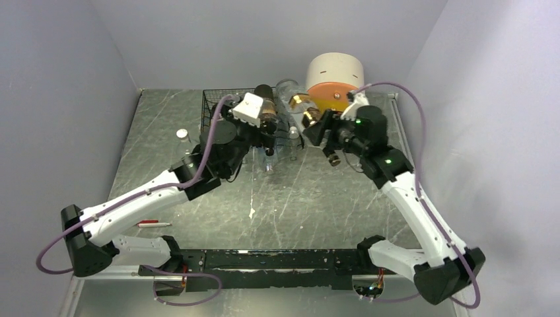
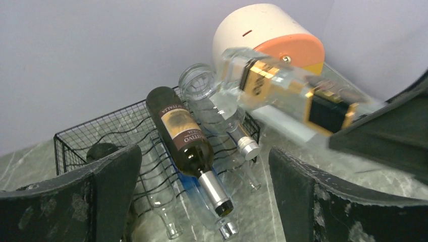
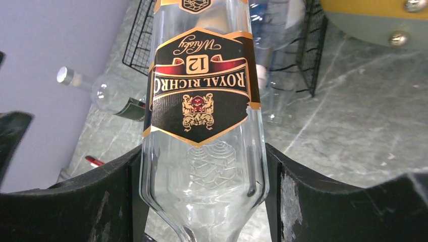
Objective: Put the wine bottle on the wine rack
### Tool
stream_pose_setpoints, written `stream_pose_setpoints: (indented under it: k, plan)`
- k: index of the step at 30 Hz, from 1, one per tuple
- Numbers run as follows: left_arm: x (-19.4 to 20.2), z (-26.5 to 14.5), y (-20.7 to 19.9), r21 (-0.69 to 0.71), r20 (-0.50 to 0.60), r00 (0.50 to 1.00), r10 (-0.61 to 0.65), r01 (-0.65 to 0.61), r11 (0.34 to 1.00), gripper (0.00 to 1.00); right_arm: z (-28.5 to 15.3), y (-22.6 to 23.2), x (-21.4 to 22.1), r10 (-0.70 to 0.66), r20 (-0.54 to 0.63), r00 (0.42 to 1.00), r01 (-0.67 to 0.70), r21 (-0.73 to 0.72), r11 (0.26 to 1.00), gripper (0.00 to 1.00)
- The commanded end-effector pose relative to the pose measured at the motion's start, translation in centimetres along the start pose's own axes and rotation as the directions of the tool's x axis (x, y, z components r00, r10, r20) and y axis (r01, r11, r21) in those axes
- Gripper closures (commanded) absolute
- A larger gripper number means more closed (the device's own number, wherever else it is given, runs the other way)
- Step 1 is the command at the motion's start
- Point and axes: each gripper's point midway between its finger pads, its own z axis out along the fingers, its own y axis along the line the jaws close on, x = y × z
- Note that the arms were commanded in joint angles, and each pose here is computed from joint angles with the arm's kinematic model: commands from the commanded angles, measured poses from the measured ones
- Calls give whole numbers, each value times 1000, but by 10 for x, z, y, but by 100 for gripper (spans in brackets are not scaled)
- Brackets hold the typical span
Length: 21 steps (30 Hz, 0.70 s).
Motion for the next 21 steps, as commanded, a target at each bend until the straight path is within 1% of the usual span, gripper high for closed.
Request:
stream_pose_setpoints:
  k: [1, 4, 10, 14, 21]
  plan:
    - [-29, -27, 26, -61, 37, 992, -120, 122, 991, 1, 18, 68, -50, -32, 229, 973, 52, -83, 995, 100]
    - [-44, -45, 41, -82, 63, 984, -165, 169, 982, 2, 43, 90, -42, -48, 221, 974, 61, -48, 997, 100]
    - [-55, -76, 64, -101, 79, 978, -192, 199, 975, 1, 99, 126, -17, -63, 194, 979, 67, -15, 998, 100]
    - [-60, -93, 75, -92, 99, 974, -204, 213, 973, 1, 137, 136, 1, -70, 192, 979, 61, 53, 997, 100]
    - [-57, -117, 95, -131, 95, 967, -235, 246, 960, 1, 190, 145, 11, -88, 223, 971, 57, 140, 988, 100]
